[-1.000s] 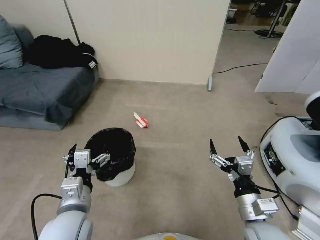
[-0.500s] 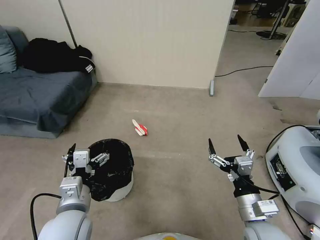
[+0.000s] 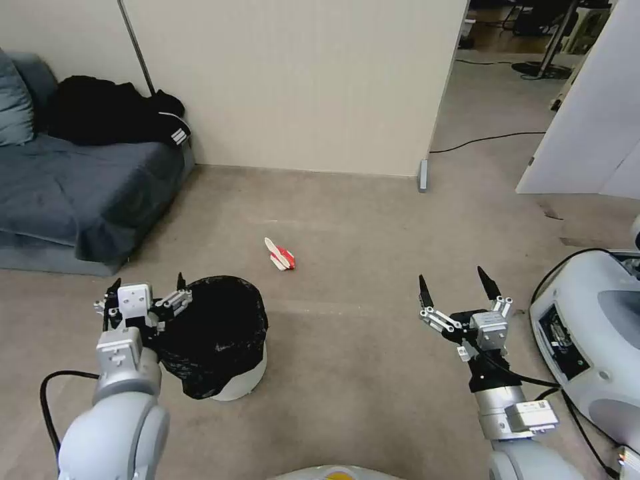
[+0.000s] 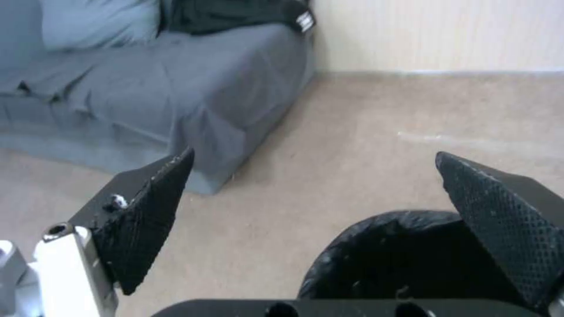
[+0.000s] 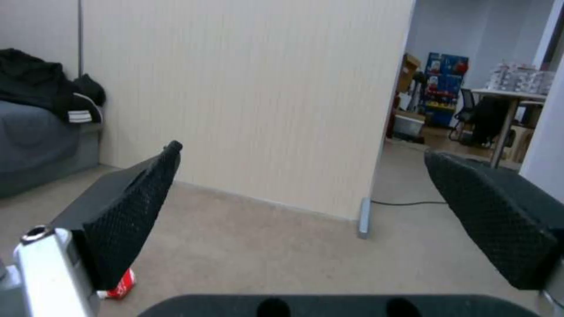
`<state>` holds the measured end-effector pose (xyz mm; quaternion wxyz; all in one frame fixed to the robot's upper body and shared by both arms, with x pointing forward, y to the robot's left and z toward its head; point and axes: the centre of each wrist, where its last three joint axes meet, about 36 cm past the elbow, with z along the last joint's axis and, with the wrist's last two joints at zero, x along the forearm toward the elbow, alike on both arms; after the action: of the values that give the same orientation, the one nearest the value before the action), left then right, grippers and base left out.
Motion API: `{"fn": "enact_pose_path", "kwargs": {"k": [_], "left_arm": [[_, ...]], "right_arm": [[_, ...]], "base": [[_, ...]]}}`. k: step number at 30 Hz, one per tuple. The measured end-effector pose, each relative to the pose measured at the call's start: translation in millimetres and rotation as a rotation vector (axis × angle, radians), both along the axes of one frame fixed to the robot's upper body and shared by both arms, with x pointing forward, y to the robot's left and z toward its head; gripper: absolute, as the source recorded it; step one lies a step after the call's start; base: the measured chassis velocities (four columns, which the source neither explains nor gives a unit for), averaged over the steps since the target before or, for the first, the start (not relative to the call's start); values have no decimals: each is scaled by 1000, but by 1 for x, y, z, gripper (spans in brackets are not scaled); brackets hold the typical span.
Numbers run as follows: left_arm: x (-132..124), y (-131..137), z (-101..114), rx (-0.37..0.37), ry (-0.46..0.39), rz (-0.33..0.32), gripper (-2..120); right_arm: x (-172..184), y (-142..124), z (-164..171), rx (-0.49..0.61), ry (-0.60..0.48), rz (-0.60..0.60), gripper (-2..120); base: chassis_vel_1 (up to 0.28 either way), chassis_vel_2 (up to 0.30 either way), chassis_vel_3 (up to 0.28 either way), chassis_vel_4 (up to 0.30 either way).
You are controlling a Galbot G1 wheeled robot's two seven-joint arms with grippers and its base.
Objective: Pick up the trash bin, then pick up the garbage from the floor and place it into the trash bin.
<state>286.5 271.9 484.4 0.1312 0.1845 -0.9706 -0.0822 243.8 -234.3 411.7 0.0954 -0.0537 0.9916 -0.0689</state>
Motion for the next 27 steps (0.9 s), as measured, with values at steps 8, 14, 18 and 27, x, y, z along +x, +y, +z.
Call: {"fn": "enact_pose_path", "kwargs": {"k": [8,14,18,27], "left_arm": [[21,11,-21,-57,88,47,100],[30,18,-45,-93,171,69,99],[31,19,-52,-115,208,70,99],[34,26,-64,-140,333,79,98]], "right_arm": [[-2,-2,-2,-13,8,4,100],[-3,-1,-5,-21,16,12,100],[-3,-1,-5,-22,15,15,100],[-3,-2,-8,-26,21,21,100]], "base": [[0,0,0,0],[0,0,0,0],[0,0,0,0],[0,0,0,0]]}}
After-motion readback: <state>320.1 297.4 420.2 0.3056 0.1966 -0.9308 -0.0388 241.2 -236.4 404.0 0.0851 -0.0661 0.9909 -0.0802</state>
